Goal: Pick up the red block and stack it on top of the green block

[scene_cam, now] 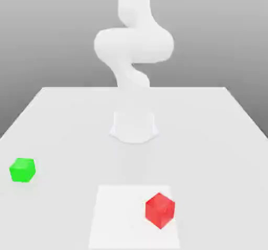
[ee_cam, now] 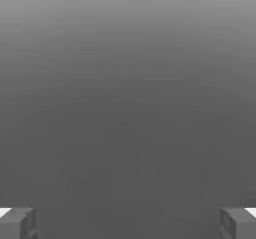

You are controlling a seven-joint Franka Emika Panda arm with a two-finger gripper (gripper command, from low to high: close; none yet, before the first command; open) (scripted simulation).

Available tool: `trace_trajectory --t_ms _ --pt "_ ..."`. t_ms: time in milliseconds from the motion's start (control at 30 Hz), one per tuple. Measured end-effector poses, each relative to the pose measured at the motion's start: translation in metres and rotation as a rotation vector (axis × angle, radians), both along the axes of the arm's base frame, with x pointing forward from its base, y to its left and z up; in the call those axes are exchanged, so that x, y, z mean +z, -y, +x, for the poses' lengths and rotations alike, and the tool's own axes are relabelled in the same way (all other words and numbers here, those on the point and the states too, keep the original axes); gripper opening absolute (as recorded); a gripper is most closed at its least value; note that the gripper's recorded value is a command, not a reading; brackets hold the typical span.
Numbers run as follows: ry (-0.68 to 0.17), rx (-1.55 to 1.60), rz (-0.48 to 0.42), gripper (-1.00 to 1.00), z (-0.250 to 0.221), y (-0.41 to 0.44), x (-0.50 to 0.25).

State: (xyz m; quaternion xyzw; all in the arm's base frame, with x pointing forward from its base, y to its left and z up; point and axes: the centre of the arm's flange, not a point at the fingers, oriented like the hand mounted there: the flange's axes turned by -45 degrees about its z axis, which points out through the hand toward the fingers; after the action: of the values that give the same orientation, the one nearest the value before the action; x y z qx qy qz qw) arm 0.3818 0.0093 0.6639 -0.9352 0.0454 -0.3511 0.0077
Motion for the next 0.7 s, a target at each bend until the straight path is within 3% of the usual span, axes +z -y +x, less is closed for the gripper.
trace_trajectory --t_ms 167,333,500,700 --pt "-0.164 -0.144 0.076 0.00 0.054 -0.014 -0.106" --pt "-0.319 -0.290 0.141 0.00 0.078 -0.025 -0.214" --pt "-0.472 -0.442 0.199 0.00 0.076 -0.035 -0.321" --pt "-0.654 -0.627 0.258 0.00 0.042 -0.051 -0.438"
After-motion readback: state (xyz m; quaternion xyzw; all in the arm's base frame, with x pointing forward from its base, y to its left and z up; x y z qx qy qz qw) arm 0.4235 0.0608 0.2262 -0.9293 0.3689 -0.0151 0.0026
